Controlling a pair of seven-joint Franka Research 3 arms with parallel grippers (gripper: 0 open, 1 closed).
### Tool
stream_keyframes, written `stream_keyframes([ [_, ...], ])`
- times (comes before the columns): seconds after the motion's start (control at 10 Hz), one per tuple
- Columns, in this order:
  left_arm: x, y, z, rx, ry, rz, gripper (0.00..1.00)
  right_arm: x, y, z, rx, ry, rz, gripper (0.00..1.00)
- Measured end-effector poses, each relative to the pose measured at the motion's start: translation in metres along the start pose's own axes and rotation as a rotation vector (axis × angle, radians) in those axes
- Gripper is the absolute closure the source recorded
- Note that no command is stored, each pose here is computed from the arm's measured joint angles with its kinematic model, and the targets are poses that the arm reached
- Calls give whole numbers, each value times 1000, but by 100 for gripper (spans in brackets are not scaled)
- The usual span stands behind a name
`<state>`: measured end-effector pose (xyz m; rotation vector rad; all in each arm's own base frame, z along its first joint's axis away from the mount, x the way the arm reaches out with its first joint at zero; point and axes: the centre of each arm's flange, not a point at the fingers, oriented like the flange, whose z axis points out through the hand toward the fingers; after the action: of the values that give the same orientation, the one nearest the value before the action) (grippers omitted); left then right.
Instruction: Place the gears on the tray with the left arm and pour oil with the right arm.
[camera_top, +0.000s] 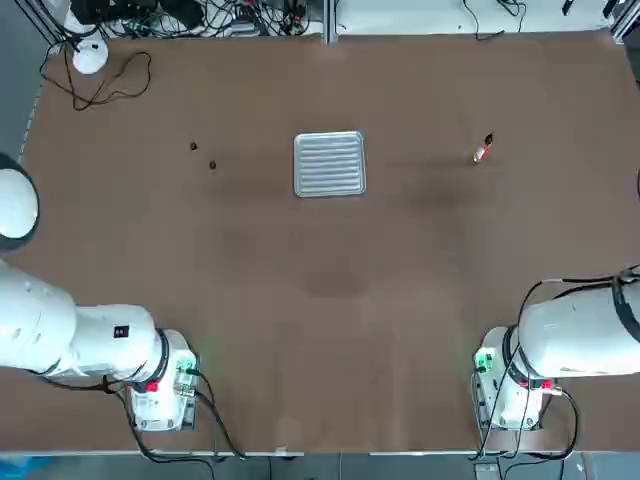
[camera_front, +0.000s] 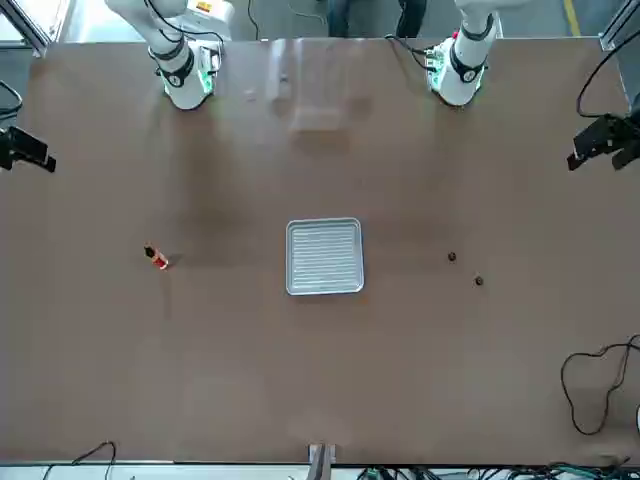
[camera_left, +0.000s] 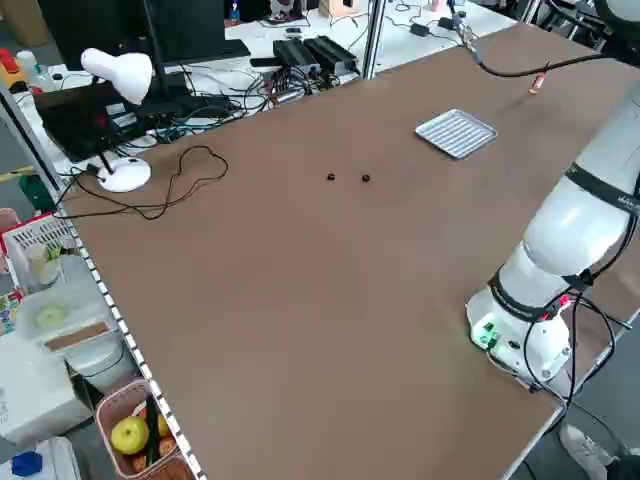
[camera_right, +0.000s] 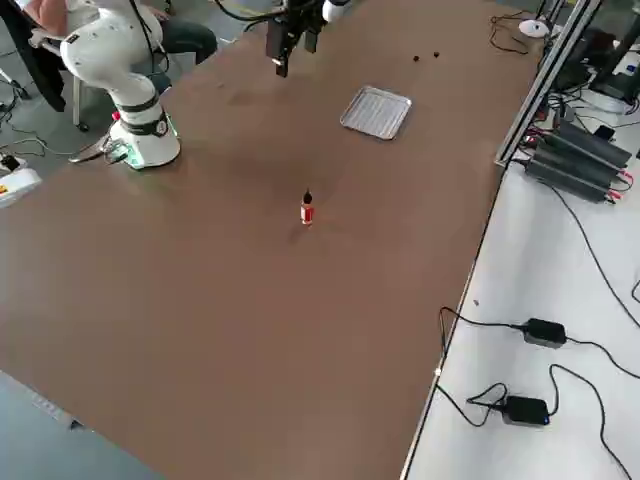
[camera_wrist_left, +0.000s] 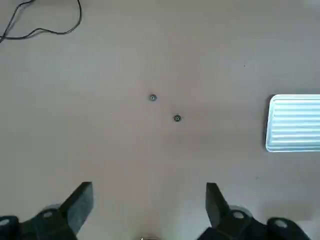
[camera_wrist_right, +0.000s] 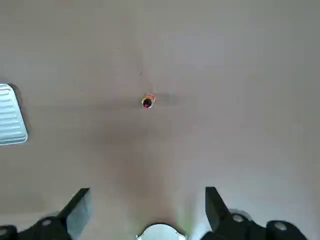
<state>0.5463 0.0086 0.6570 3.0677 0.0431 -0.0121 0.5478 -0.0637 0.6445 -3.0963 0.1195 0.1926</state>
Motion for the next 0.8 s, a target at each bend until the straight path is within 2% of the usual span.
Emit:
stream_keyframes([
  [0.4, 0, 0, 0, 0, 0, 7, 0, 0, 8, -16, -4, 61, 10, 0],
  [0.6, 0, 2, 6, 0, -17, 14, 0, 0, 30, -13, 9, 56, -63, 0],
  [0.8, 5, 5, 29, 0, -39, 19, 0, 2, 61, -1, 78, 53, -185, 0],
])
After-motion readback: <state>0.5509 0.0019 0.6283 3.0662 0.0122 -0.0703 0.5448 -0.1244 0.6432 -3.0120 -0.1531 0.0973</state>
